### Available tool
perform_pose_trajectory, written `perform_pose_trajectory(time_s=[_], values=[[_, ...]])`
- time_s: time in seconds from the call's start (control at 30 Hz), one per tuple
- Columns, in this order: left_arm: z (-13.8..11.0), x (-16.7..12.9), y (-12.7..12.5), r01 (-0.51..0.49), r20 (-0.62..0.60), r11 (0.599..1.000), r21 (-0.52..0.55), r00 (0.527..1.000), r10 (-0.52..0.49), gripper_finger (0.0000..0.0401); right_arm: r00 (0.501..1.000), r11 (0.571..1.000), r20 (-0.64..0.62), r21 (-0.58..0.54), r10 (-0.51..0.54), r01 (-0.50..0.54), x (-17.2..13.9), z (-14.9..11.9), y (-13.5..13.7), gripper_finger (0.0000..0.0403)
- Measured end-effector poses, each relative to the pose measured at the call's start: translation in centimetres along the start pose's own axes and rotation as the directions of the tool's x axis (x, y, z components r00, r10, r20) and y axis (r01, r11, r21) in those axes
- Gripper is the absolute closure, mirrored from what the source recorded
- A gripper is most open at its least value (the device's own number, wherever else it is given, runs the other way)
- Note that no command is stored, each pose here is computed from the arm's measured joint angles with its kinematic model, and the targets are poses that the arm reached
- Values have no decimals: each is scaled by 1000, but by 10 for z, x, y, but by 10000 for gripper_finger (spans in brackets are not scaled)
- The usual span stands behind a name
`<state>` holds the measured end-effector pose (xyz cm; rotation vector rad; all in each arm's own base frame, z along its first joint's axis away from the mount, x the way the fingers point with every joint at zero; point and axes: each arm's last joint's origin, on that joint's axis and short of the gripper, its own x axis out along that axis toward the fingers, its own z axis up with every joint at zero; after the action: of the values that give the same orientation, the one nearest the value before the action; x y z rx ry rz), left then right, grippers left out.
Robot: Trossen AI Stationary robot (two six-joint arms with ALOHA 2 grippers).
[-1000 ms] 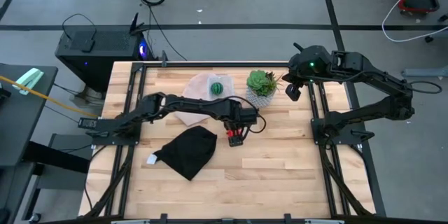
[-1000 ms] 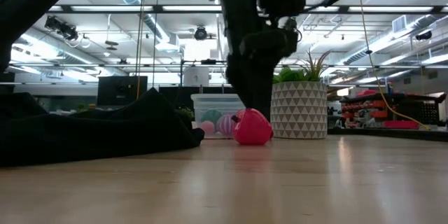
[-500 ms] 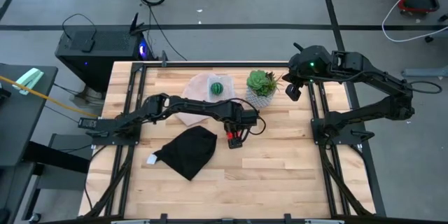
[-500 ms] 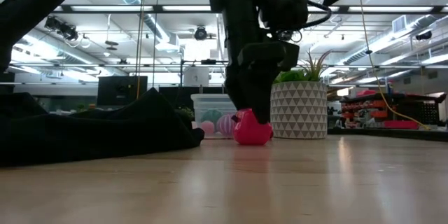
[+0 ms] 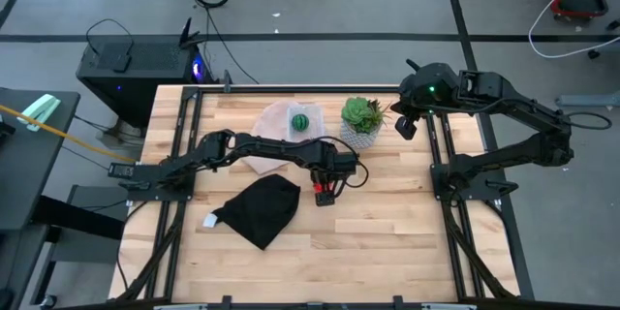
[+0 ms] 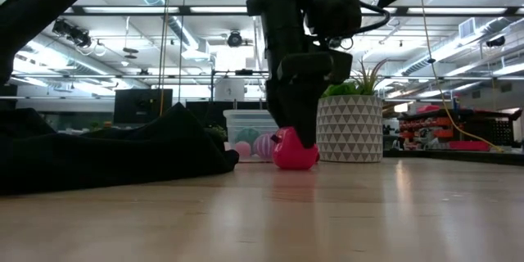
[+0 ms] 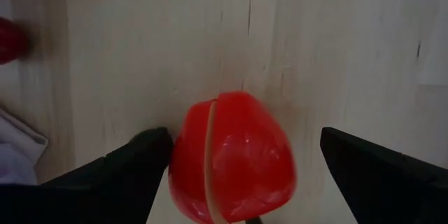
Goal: Pick and placing Produce into tupperware
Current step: Put the apple into the transparent bin
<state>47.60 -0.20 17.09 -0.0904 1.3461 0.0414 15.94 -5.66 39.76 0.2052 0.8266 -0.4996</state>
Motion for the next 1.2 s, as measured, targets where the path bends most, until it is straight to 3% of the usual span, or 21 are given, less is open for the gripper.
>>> perform_pose_trajectory(time_s=[0.63,1.2], values=[[-2,11,1,-5,-35,1000,1,999,5,20,1000,1000,0,8,3,-3,0,0,0,387],[-2,11,1,-13,-36,1000,-1,999,12,70,1000,1000,0,12,3,-3,0,0,0,387]])
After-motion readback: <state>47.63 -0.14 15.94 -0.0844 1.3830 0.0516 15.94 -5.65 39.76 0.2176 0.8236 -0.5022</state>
